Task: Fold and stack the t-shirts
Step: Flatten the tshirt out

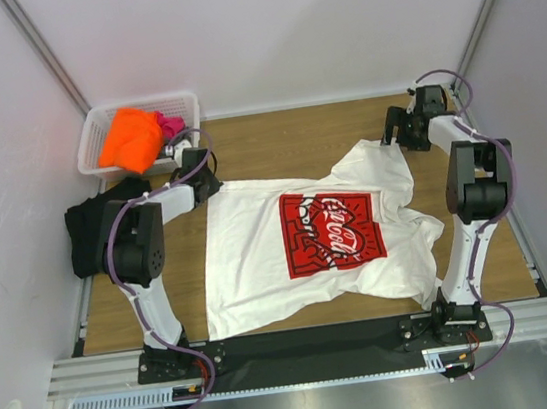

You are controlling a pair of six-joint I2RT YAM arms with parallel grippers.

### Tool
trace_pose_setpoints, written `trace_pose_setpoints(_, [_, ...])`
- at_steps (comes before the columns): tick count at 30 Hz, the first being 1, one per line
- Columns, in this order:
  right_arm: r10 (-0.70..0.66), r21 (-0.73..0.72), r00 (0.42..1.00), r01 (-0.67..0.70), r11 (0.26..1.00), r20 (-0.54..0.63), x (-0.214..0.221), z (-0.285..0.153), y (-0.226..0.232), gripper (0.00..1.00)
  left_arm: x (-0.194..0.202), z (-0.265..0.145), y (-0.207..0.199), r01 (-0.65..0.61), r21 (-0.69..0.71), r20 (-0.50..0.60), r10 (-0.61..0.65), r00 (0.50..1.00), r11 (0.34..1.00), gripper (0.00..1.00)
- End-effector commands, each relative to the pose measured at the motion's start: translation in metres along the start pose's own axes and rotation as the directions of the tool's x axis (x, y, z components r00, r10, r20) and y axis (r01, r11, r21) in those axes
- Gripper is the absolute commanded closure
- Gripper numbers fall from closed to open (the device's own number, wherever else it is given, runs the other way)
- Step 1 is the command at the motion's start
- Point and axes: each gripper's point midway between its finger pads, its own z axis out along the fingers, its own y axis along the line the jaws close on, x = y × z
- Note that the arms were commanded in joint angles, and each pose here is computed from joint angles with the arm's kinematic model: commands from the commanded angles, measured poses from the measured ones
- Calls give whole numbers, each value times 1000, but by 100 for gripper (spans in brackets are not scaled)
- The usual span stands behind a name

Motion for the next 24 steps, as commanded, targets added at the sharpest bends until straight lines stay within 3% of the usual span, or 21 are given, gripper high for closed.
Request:
trace_pose_setpoints(1, [-2,-22,998,3,1000,61,-25,2,6,13,-21,-6,-15,-17,33,46,16,999,999,100])
trace_pose_setpoints(8, [39,12,998,-39,999,40,-25,16,-1,20,-20,-6,-14,-10,27,47,9,999,1000,100])
trace_pose_setpoints(16, [-33,21,999,33,999,14,-18,3,-1,24,-17,-7,-10,-13,10,31,13,999,1000,100])
trace_pose_setpoints(24, [-88,80,993,95,992,-81,7,3,-11,25,-17,-5,-10,-11,5,31,11,999,1000,100])
